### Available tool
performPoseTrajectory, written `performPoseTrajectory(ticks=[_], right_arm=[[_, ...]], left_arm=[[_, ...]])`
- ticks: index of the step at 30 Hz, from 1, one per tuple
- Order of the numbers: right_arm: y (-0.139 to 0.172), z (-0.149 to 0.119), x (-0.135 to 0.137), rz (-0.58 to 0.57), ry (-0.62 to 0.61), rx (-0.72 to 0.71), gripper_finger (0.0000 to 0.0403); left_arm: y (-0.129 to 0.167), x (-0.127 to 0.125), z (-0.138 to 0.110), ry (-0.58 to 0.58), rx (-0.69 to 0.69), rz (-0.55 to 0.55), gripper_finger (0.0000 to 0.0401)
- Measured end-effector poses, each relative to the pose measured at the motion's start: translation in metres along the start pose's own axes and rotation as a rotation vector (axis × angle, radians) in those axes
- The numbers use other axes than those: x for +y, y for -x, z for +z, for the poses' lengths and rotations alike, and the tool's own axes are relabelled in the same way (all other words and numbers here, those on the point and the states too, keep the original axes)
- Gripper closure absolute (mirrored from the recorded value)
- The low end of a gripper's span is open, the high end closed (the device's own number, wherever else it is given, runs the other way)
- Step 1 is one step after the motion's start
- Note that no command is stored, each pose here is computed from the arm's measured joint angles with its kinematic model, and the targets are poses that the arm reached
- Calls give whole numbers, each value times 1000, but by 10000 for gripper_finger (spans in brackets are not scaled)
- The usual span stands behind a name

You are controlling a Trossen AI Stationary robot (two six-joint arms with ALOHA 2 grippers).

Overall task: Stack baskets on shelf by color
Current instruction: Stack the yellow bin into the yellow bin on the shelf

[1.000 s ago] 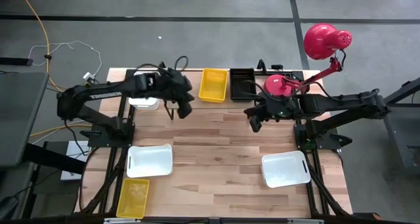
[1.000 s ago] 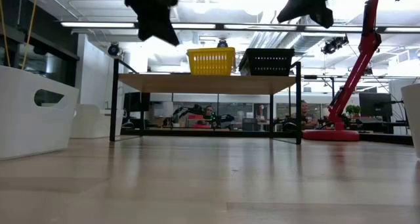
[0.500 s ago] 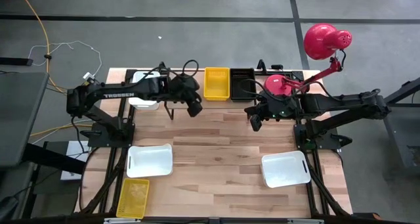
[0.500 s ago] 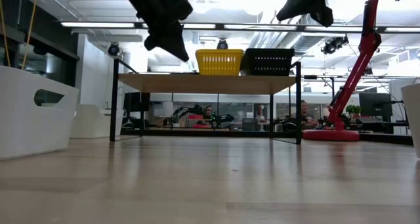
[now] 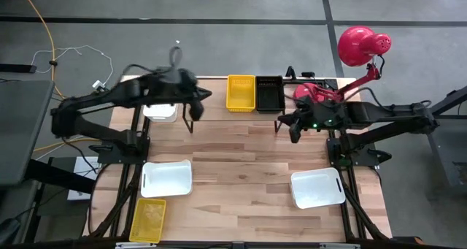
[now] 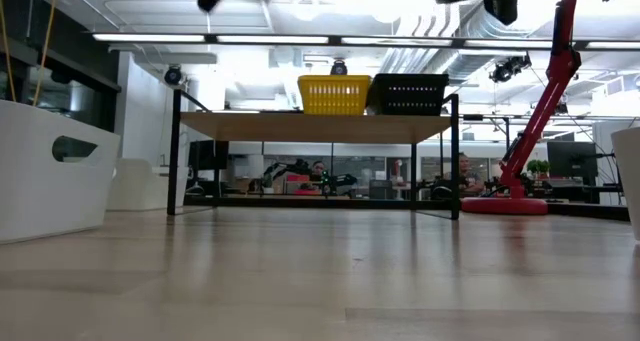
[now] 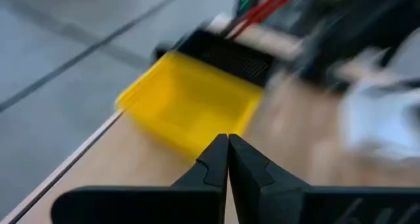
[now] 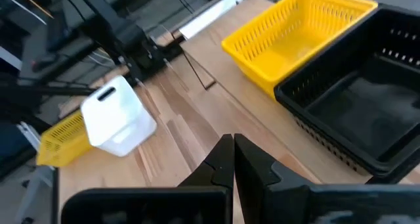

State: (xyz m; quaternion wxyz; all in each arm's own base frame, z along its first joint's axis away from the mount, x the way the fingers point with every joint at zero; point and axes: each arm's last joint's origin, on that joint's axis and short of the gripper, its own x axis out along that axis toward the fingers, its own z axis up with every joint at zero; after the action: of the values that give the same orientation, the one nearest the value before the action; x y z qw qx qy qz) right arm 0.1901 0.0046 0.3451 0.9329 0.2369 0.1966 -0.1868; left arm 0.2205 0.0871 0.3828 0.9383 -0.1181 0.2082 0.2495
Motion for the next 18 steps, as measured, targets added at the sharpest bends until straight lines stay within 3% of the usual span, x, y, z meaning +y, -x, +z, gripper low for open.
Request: performPoseTrajectory(ticks=[4, 9, 18], right_arm=[[8, 4, -1, 25, -3, -37, 403], [10, 8, 1, 50, 26, -78, 403], [10, 8, 2, 54, 28, -85, 403]], left_arm=[[33, -11, 1, 44, -160, -133, 401], [50, -21, -17, 106, -300, -230, 401], [55, -26, -29, 138, -331, -283, 401]])
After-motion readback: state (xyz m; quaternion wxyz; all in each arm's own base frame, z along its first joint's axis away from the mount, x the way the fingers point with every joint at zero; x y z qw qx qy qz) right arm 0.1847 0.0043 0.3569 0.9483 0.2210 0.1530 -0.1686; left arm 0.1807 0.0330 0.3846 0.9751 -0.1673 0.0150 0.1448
